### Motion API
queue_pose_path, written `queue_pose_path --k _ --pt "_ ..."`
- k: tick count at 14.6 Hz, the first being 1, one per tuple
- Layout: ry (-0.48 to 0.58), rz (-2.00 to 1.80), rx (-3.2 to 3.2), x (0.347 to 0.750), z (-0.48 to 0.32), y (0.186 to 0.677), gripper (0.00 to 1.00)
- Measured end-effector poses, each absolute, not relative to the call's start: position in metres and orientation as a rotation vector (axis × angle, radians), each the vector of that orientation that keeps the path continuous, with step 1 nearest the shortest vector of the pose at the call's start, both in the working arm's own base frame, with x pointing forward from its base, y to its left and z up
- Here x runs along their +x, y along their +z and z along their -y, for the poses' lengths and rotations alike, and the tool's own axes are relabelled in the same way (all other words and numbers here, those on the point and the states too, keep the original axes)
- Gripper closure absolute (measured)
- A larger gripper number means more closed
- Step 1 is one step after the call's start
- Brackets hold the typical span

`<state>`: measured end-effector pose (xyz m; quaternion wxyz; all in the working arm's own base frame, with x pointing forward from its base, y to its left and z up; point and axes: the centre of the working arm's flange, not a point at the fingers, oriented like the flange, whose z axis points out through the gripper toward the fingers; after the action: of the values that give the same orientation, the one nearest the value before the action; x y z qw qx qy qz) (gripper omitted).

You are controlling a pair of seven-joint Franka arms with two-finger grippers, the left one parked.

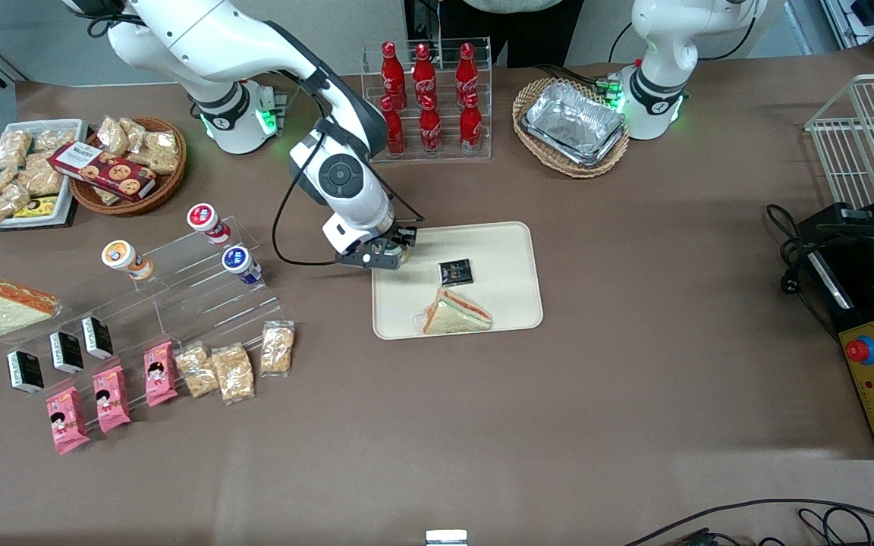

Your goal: Place green gum on tray

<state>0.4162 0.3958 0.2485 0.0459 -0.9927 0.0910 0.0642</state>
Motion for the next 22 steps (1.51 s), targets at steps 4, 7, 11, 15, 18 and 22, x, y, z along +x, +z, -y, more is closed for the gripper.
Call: queue_pose_path --k 4,7,11,15,18,22 --pt "0.194 -0.277 -3.026 0.41 -0.394 0.235 0.41" --pt "0.196 -0.295 -3.017 0.411 -0.394 0.227 0.41" --pt "0.197 -0.329 -3.006 0.412 -0.393 0.218 0.2" --pt "0.193 -0.332 -3.006 0.413 -0.393 0.216 0.0" --pt "0.13 -0.336 -2.984 0.424 -0.394 0.236 0.0" --pt "0.012 -0.391 -3.015 0.463 -0.36 0.348 0.0"
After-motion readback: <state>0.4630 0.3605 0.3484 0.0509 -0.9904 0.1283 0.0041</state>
